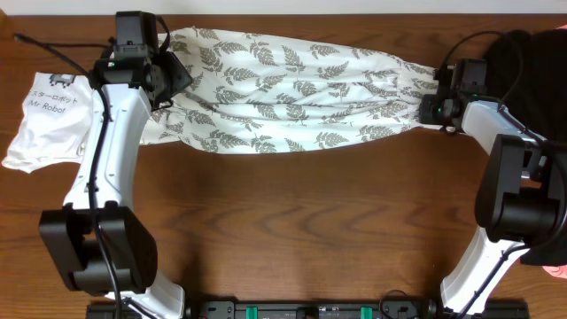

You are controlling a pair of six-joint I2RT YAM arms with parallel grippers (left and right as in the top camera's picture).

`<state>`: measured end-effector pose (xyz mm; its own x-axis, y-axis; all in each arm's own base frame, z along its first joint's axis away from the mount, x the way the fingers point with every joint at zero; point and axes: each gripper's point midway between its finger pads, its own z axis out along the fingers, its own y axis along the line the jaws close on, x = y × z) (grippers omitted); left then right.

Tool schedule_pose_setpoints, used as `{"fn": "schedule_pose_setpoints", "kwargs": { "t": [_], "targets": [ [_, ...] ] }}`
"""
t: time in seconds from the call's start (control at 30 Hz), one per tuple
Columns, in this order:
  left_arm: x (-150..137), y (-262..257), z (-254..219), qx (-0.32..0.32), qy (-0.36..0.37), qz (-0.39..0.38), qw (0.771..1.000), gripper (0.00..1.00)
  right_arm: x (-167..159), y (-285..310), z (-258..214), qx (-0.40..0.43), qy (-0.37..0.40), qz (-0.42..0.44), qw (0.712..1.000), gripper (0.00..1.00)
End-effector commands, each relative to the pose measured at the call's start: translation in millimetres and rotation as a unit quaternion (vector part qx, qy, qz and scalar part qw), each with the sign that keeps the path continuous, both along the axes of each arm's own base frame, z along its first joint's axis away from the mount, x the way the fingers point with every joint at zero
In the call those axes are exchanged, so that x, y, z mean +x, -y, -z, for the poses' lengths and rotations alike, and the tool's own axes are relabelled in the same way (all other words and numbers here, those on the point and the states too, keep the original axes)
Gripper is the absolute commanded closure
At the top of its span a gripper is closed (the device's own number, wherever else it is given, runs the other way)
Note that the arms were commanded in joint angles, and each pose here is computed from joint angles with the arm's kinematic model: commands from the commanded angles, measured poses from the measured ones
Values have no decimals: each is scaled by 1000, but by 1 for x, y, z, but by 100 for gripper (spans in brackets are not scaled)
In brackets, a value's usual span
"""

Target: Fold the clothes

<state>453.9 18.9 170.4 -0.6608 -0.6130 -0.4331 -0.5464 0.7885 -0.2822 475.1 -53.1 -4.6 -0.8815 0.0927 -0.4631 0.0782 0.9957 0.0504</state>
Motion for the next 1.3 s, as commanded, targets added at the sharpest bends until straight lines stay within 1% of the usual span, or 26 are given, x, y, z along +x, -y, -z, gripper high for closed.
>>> {"fn": "schedule_pose_setpoints", "kwargs": {
  "t": [0.0,0.27,0.33,0.43,0.67,0.83,1.0,1.07,1.27],
  "targets": [
    [1,-4,28,-44,-24,-92,995,39,-58,13,75,-10,-119,29,992,85],
    [9,-5,66,-68,-51,-149,985,40,-58,12,76,-10,-120,28,992,85],
    [9,-10,72,-59,-54,-166,983,43,-58,12,76,-10,-120,28,992,85],
    [10,-18,79,-43,-54,-187,980,44,-57,12,75,-10,-119,29,992,85],
    [18,-25,89,-26,-46,-196,979,44,-58,12,75,-10,-119,28,992,85],
    [34,-27,104,-29,-30,-197,979,44,-58,12,76,-10,-121,28,992,85],
    [48,-29,101,-34,-2,-198,980,45,-60,12,76,-9,-125,28,992,85],
    [49,-29,100,-35,2,-198,980,47,-60,12,76,-10,-125,28,992,85],
    [49,-29,101,-34,0,-198,980,47,-58,12,76,-10,-121,28,992,85]
  ]
}}
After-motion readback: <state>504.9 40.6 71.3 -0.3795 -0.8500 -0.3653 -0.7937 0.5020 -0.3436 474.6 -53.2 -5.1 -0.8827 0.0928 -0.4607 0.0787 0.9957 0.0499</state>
